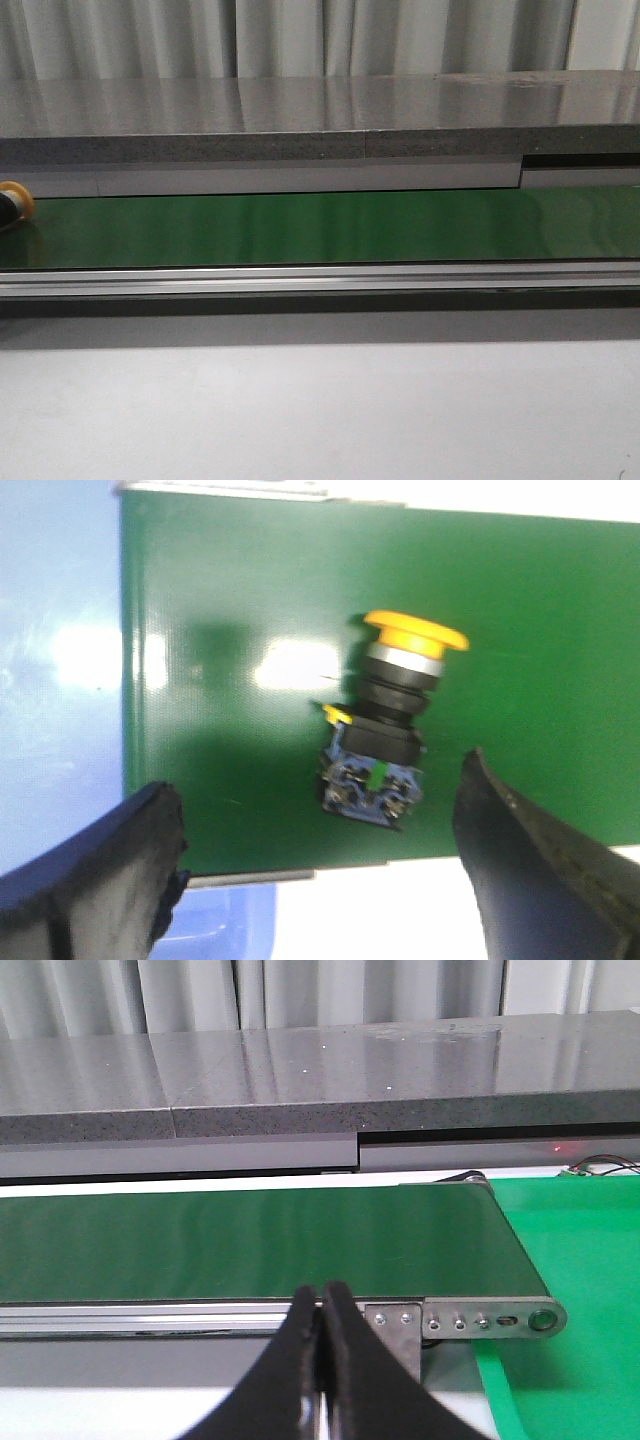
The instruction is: Move button from left to right
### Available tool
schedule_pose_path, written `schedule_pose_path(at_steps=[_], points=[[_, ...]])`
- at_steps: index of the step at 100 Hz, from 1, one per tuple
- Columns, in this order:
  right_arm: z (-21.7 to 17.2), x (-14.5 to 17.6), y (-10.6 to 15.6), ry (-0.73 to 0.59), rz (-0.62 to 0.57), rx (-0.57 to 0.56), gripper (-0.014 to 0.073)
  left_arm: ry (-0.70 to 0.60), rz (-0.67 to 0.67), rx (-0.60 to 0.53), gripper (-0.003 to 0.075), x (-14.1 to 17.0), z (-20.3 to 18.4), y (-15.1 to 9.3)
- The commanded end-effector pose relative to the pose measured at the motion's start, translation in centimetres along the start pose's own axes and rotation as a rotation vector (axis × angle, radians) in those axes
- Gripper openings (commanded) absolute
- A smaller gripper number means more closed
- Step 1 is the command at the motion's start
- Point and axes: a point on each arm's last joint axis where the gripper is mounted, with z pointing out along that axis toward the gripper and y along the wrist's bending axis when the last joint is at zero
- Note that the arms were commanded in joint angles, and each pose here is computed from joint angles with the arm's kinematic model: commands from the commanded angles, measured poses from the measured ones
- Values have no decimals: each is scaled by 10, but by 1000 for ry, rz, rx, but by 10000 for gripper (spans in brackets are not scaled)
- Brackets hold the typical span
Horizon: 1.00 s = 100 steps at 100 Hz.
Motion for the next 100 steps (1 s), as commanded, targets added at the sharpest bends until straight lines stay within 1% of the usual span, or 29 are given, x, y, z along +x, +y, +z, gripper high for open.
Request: schedule_pose_path(at_steps=[1,10,24,38,40,45,47,56,71,82,94,100], points=[[0,-12,0,-84,-22,2,-66,-153,31,42,535,9,-37,-17],[0,-12,0,-84,-22,2,-66,-224,58,33,535,26,-46,-25],[0,-12,0,-84,-22,2,-66,-398,146,8,535,59,-64,-41],[0,-12,0,-84,-22,2,-66,-630,197,-15,535,95,-80,-53],[0,-12,0,-84,-22,2,-66,-675,208,-22,535,100,-85,-54],[0,-12,0,-84,-22,2,-66,-737,242,-32,535,117,-85,-56],[0,-12,0,-84,-22,2,-66,-785,259,-37,535,124,-91,-58],[0,-12,0,-84,-22,2,-66,-870,281,-49,535,152,-89,-57],[0,-12,0,-84,-22,2,-66,-1002,264,-71,535,197,-80,-48],[0,-12,0,-84,-22,2,-66,-1073,259,-80,535,227,-71,-43],[0,-12,0,-84,-22,2,-66,-1126,255,-87,535,250,-59,-38],[0,-12,0,-84,-22,2,-66,-1187,250,-96,535,257,-58,-35]])
